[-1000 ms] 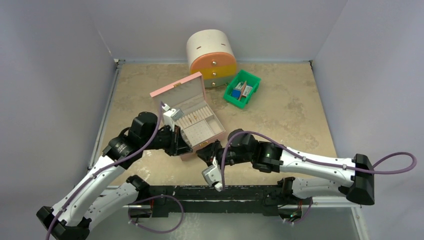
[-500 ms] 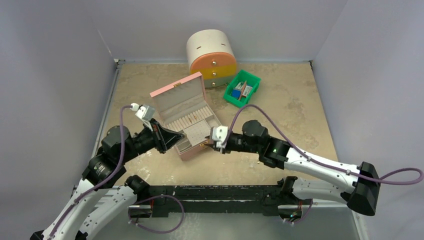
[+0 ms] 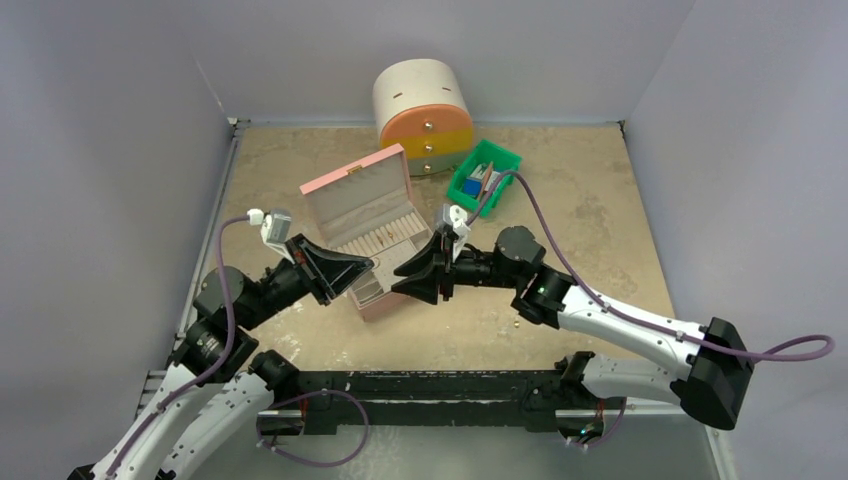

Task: Organize the mixed jewelry

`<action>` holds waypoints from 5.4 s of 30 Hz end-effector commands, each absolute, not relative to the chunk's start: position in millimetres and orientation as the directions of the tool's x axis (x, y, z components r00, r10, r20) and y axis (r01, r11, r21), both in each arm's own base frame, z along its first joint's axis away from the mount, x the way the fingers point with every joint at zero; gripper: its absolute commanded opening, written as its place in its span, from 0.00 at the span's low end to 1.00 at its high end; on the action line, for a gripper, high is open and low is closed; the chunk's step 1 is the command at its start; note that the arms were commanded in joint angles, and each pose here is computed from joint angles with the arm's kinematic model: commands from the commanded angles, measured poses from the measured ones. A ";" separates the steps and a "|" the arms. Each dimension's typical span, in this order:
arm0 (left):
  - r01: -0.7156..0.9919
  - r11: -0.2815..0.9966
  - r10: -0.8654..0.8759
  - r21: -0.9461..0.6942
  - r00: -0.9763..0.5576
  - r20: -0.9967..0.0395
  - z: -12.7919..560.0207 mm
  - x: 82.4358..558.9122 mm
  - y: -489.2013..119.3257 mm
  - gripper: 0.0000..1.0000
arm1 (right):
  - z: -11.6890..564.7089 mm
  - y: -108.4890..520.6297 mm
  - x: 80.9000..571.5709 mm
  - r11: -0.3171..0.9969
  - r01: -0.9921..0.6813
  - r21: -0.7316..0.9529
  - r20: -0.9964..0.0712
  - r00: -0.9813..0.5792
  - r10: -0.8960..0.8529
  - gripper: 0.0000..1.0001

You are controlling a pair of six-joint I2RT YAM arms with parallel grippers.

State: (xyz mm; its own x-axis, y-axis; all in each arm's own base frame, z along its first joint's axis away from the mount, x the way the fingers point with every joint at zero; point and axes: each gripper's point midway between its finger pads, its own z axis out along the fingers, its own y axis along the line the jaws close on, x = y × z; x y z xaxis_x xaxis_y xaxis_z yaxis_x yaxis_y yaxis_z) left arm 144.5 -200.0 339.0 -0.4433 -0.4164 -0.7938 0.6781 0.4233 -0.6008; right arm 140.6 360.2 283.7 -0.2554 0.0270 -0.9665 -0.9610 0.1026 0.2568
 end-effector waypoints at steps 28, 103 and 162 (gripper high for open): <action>0.798 0.127 -0.499 -0.589 -0.461 -0.733 386.5 111.7 -214.9 0.00 | 405.6 356.5 111.8 -0.180 -0.910 0.374 -0.832 -0.415 0.367 0.35; 0.187 0.835 -0.479 -0.518 -0.219 -0.850 303.8 189.8 -89.3 0.72 | 210.2 398.5 304.1 0.742 -0.653 0.151 -0.874 -0.438 -0.208 0.00; 0.197 0.831 -0.480 -0.520 -0.216 -0.850 303.4 190.7 -90.2 0.73 | 95.7 446.9 319.2 0.758 -0.617 0.211 -0.731 -0.614 -0.297 0.00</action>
State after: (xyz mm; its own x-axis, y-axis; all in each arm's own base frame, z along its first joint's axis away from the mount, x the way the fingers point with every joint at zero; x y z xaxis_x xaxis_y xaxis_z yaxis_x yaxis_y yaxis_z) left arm 189.5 -90.6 295.6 -0.2438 -0.4809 -0.8422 0.1771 0.8317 -0.5262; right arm 318.4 438.1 95.2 -0.5929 -0.3125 -0.7422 -0.6220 0.7631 0.1756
